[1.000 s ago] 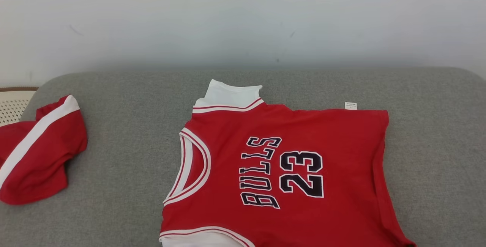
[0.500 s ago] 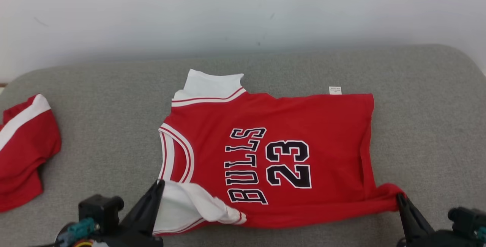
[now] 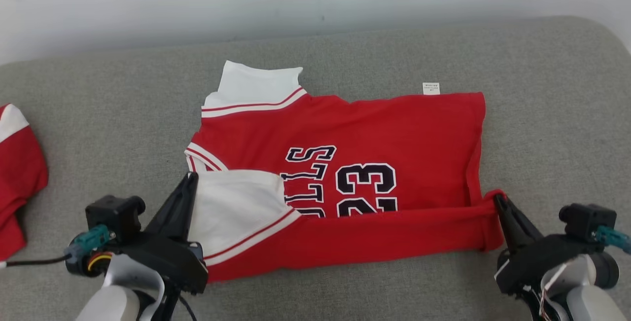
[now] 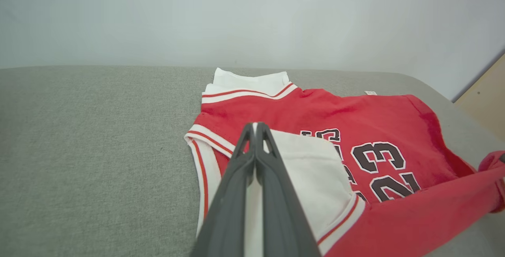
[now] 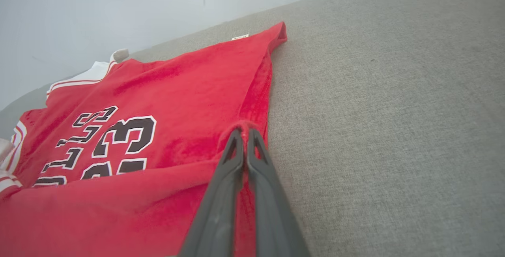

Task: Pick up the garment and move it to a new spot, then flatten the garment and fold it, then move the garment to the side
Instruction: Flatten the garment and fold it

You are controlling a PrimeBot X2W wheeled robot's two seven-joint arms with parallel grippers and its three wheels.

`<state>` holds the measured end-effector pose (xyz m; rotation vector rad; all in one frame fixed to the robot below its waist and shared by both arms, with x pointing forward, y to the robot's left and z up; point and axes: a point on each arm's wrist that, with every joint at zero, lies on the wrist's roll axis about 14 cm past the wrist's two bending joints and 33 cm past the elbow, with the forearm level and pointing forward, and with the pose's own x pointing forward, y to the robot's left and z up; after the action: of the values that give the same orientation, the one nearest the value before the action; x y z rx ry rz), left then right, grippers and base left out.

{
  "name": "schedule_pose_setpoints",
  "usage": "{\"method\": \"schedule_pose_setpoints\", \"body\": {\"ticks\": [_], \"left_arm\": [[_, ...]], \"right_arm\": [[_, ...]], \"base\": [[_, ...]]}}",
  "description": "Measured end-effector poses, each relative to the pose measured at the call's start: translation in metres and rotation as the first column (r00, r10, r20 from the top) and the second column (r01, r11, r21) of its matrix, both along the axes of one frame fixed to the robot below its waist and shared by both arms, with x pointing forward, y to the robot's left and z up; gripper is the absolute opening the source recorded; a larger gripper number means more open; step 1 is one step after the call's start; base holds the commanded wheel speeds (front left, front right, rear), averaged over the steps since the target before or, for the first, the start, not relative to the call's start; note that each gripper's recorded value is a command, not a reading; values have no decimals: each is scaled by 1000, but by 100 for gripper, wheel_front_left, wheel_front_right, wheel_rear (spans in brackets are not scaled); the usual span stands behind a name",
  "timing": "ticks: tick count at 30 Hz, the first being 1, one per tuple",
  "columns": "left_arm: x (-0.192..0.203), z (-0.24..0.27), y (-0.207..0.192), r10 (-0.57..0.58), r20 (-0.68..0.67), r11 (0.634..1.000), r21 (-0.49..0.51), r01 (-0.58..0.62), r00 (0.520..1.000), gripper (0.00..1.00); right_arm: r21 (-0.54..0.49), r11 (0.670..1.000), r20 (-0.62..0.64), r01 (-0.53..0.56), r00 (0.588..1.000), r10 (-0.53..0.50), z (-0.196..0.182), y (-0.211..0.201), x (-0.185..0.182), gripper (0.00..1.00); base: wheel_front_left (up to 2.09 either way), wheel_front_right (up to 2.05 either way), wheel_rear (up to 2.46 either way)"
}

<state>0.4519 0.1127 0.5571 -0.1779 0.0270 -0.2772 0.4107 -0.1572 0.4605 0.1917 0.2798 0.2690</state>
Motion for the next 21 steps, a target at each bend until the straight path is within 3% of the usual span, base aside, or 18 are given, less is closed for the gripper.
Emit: {"method": "schedule_pose_setpoints", "body": {"ticks": [9,10,11,12,13,21], "left_arm": [[25,-22,1,16,-32,1000,0,-16,999,0],[27,-26,1,14,-42,1000,1,-14,999,0],[28,-30,1,17,-54,1000,0,-17,998,39],[29,-32,1,21,-54,1000,-5,-22,998,95],[29,-33,1,25,-54,1000,-8,-25,998,100],[22,-18,19,135,58,990,-54,-132,989,100]], "right_arm": [[-18,998,-54,-57,997,56,-20,11,23,0],[-14,998,-58,-60,997,59,-22,12,23,15],[-4,998,-52,-57,997,57,-22,13,25,74],[3,998,-54,-55,997,55,-24,13,26,100],[9,999,-54,-53,997,53,-25,13,26,100],[62,998,60,29,998,-33,-9,-2,21,100]], "base": [[0,0,0],[0,0,0],[0,0,0],[0,0,0],[0,0,0],[0,0,0]]}}
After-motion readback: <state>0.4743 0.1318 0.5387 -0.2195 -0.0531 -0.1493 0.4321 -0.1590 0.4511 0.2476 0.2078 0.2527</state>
